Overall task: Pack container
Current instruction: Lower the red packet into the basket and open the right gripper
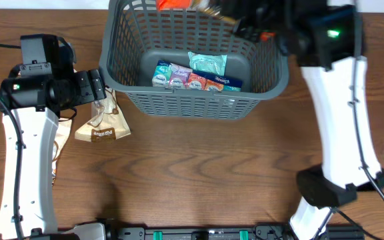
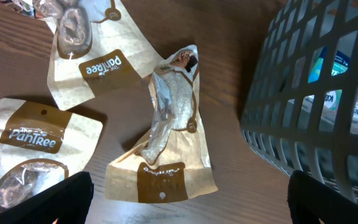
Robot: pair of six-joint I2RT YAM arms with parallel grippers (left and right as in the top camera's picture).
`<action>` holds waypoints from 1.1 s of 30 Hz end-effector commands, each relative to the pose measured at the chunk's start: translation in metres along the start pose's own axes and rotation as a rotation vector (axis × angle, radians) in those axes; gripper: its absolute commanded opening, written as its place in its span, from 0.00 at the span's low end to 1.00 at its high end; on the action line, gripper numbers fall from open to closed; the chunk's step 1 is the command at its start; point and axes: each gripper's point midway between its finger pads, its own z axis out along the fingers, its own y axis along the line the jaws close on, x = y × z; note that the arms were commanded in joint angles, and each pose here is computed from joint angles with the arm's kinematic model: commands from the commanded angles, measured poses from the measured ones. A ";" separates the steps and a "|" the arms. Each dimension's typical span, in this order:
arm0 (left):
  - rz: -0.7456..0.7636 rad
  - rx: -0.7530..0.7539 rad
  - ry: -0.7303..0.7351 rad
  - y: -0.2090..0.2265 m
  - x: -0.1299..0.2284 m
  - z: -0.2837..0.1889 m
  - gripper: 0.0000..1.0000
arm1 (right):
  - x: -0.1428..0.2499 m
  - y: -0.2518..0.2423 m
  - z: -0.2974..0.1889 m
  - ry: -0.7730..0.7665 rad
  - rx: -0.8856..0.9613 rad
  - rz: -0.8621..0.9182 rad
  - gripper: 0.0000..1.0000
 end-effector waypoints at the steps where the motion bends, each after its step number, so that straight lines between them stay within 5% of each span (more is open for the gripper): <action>1: -0.001 0.012 -0.023 -0.002 0.001 -0.009 0.91 | -0.002 0.017 0.035 -0.039 -0.095 -0.072 0.01; 11: 0.000 -0.030 -0.063 0.006 -0.001 -0.023 0.91 | 0.095 0.087 0.148 0.182 -0.406 0.063 0.03; 14: 0.000 -0.032 -0.058 0.006 0.001 -0.024 0.91 | 0.106 0.095 0.161 0.207 -0.430 0.104 0.33; 17: 0.001 -0.033 -0.052 0.006 0.002 -0.024 0.91 | 0.106 0.094 0.161 0.204 -0.424 0.102 0.40; 24: 0.072 -0.110 0.000 0.020 0.015 -0.024 0.92 | 0.099 0.051 0.122 0.242 -0.262 0.061 0.48; 33: 0.084 -0.206 -0.004 0.037 0.013 -0.026 0.97 | 0.095 -0.049 -0.025 0.253 0.148 0.221 0.55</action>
